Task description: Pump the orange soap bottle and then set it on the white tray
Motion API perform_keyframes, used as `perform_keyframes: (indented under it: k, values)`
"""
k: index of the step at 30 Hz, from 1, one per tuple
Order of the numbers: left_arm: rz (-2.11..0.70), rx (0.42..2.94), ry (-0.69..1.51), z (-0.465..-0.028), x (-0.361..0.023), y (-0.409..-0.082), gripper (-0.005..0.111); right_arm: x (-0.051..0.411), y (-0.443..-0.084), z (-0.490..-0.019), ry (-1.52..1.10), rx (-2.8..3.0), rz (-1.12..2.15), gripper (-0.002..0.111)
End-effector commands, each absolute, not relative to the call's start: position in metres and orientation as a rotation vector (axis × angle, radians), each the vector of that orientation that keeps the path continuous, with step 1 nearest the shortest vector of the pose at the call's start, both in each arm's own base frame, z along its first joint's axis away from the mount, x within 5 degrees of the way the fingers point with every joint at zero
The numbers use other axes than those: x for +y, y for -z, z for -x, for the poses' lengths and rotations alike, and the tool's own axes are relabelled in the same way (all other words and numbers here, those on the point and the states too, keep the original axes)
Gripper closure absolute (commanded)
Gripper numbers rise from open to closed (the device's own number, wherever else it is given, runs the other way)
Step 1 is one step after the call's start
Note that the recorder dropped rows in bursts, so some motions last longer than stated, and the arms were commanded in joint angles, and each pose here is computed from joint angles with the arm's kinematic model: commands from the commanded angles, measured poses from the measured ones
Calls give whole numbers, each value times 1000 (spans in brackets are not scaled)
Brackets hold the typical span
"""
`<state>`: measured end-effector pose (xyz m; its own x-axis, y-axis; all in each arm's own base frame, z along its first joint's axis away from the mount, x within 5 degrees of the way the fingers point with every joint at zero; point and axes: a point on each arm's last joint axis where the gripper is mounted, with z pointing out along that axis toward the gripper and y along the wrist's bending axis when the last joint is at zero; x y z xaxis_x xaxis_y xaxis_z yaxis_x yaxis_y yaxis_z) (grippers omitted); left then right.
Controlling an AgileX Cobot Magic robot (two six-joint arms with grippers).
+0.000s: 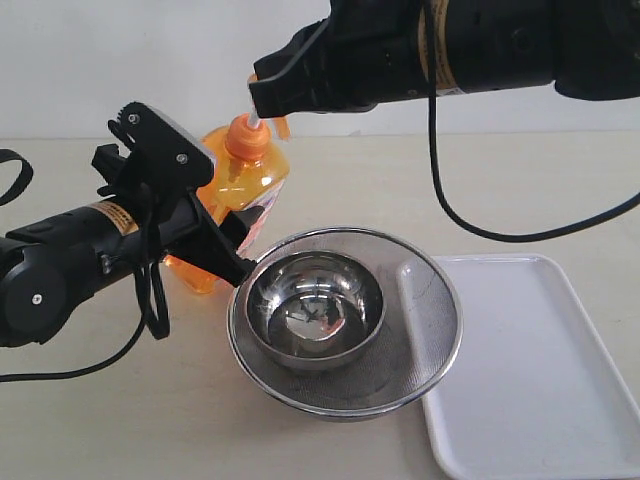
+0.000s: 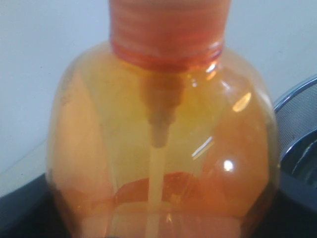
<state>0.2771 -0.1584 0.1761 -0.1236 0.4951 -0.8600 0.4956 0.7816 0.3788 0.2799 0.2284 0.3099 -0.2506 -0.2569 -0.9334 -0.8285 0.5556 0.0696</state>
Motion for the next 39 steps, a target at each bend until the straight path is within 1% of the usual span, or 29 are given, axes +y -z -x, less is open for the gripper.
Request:
perform_keyframes:
  k: [1,39]
  values:
    - [-722,1680,14,-281,-161,-189,102,229,-287,-280,-680,1835,972,108]
    - [-706,1686,27,-281,-161,-189,102,229,-287,-279,-688,1840,967,108]
